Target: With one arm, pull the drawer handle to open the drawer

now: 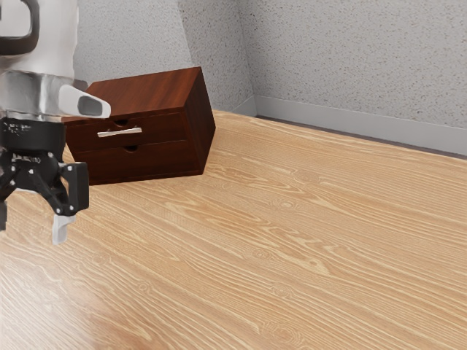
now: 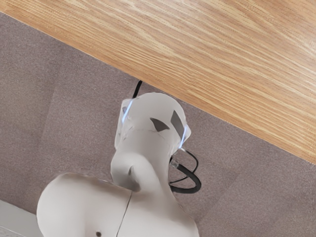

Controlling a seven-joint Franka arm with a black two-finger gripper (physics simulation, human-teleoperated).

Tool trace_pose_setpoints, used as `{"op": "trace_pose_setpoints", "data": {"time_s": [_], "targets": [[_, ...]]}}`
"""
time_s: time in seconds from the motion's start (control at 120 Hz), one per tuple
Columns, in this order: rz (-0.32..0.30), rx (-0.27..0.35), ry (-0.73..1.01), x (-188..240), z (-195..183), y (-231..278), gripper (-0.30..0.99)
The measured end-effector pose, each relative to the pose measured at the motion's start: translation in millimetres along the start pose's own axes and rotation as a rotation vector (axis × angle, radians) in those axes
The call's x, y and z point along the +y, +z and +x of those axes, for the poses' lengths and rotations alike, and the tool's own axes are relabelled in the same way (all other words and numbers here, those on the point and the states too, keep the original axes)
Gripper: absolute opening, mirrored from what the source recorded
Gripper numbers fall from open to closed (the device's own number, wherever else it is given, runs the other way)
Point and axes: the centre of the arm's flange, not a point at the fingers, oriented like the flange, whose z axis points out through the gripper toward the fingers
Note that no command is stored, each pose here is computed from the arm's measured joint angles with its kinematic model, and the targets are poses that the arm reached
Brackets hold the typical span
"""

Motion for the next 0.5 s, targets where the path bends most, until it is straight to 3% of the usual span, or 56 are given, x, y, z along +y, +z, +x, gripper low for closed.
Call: {"op": "trace_pose_setpoints", "data": {"time_s": [0.1, 0.242, 0.342, 0.5], "targets": [[-0.087, 0.15, -0.175, 7.3, 23.6, -10.3, 0.69], [-0.185, 0.274, -0.392, 8.4, 39.1, -27.7, 0.69], [-0.238, 0.309, -0.608, -18.8, 65.4, -35.9, 0.69], [-0.33, 0.314, -1.004, -107.4, 167.2, -25.5, 0.69]]}}
